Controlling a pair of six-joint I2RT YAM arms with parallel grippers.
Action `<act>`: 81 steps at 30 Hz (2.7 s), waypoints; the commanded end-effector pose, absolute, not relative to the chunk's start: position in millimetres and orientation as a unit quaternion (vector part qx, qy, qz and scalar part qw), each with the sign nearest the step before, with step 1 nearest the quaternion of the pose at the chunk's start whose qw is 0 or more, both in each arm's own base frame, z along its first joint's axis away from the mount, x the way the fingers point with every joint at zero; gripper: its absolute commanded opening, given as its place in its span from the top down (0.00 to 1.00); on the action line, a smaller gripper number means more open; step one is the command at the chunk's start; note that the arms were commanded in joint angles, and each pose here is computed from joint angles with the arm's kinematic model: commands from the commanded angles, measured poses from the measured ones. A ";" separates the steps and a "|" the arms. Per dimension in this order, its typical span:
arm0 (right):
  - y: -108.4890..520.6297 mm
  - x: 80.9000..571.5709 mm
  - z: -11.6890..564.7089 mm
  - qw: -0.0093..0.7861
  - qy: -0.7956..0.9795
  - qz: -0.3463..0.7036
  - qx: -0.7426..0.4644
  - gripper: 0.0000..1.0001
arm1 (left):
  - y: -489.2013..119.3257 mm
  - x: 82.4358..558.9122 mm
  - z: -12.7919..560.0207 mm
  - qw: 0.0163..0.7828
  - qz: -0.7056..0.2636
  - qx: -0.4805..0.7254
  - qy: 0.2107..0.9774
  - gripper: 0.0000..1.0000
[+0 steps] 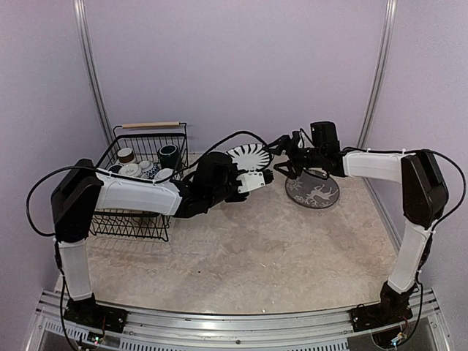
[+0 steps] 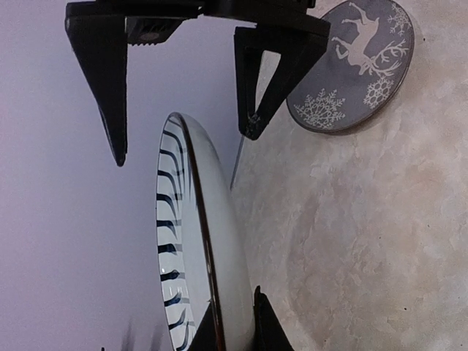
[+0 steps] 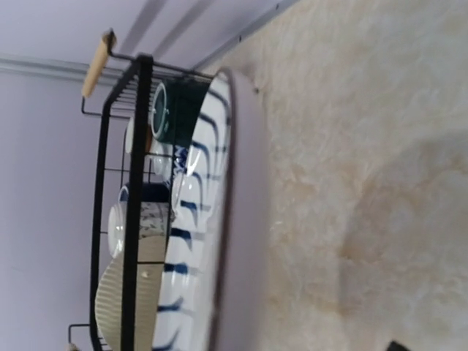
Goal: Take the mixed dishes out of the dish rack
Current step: Pass from the left arm to the right, then place the plate with another plate.
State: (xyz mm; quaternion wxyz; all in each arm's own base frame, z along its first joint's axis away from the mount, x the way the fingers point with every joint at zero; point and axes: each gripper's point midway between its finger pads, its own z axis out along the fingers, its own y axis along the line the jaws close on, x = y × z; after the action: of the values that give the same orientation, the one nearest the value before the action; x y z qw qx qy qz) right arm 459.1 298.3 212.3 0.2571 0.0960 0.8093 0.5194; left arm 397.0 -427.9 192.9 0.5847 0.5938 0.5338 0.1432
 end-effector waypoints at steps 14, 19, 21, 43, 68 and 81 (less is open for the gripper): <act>333.0 457.2 204.3 0.200 0.792 0.566 0.112 0.84 | -432.7 403.3 236.2 0.639 0.181 0.542 0.515 0.74; 330.3 463.1 213.0 0.211 0.779 0.577 0.127 0.99 | -427.9 397.7 243.4 0.643 0.171 0.530 0.526 0.38; 326.5 466.5 215.8 0.215 0.772 0.582 0.136 1.00 | -423.9 394.8 245.5 0.640 0.167 0.527 0.533 0.28; 222.0 476.3 187.0 0.318 0.775 0.529 0.134 1.00 | -311.3 324.0 374.2 0.579 -0.172 0.346 0.718 0.01; 60.9 473.9 136.5 0.331 0.796 0.449 0.238 1.00 | -174.4 397.1 390.1 0.600 -0.140 0.088 0.783 0.01; 59.0 484.1 120.3 0.334 0.788 0.456 0.244 0.98 | -173.0 395.2 392.9 0.595 -0.148 0.089 0.785 0.02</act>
State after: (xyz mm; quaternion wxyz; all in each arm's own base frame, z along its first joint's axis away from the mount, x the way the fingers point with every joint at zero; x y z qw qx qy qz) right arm 464.3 54.0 87.3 0.2907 0.2867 0.8134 0.4144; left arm 396.9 -174.8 383.3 0.5936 0.0933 0.7874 -0.1375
